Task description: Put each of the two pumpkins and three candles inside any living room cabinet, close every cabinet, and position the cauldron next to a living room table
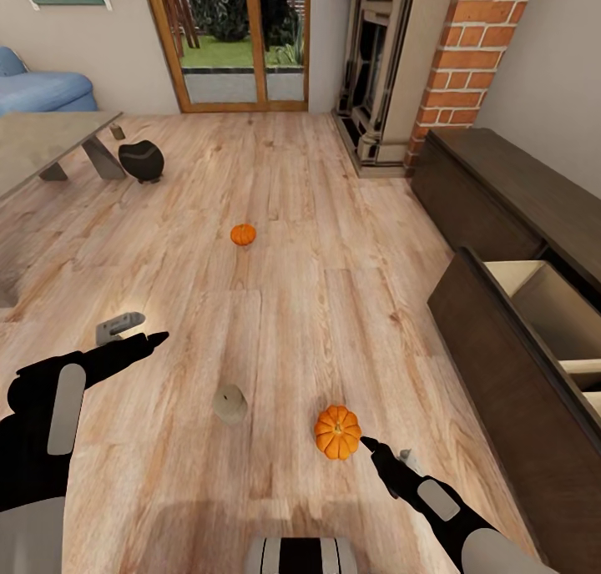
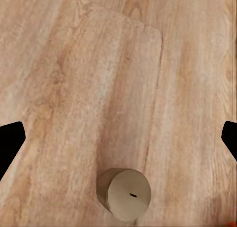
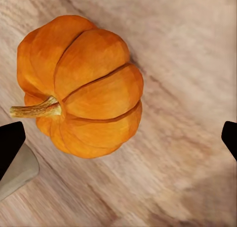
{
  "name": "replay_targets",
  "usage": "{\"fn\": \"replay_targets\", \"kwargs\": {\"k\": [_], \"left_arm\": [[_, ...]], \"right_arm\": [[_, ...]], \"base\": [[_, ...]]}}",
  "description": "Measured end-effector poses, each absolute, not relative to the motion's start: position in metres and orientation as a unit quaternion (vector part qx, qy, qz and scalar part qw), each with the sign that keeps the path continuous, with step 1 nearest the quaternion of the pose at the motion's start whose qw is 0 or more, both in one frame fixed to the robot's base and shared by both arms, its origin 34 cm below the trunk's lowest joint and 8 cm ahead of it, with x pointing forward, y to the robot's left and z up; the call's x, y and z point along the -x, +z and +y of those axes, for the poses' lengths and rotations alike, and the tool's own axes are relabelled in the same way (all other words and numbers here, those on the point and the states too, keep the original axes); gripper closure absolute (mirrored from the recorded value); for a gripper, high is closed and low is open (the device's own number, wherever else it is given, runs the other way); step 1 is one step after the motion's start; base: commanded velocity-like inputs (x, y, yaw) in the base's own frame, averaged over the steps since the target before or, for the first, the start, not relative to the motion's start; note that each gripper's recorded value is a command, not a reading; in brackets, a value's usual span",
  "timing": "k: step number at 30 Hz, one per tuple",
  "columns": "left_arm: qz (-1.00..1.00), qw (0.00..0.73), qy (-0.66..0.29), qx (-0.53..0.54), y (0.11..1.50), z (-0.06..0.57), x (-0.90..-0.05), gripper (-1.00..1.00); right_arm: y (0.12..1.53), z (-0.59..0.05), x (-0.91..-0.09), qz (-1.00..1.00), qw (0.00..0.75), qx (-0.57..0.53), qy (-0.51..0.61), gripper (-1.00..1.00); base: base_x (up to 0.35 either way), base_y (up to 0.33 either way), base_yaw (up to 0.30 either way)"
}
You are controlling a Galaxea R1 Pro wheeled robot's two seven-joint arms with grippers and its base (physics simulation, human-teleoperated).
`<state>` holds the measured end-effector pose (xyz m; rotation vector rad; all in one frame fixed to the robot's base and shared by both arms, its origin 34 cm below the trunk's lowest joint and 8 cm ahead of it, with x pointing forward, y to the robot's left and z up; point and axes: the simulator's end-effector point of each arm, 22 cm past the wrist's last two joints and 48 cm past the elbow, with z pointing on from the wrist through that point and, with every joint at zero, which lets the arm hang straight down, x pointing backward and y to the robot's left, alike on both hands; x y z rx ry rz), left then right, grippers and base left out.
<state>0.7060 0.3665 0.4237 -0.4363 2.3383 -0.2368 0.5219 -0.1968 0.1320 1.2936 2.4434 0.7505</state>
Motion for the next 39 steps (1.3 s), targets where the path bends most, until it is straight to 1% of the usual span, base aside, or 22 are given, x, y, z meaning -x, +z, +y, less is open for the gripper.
{"fn": "replay_targets", "kwargs": {"k": [9,26,39], "left_arm": [[0.913,0.357,-0.107,0.165,0.4219,0.3589,-0.7033,-1.0],[0.914,0.354,-0.109,0.165,0.421,0.3579,-0.7027,-1.0],[0.914,0.354,-0.11,0.165,0.4209,0.3577,-0.7025,-1.0]], "right_arm": [[0.1322,-0.1957,-0.522,0.845,0.138,-0.447,0.26,-1.0],[0.1323,-0.1941,-0.5219,0.845,0.137,-0.446,0.261,-1.0],[0.1325,-0.1941,-0.5222,0.845,0.138,-0.446,0.261,-1.0]], "base": [[0.003,0.001,0.0],[0.092,0.055,0.0],[0.082,-0.044,0.0]]}}
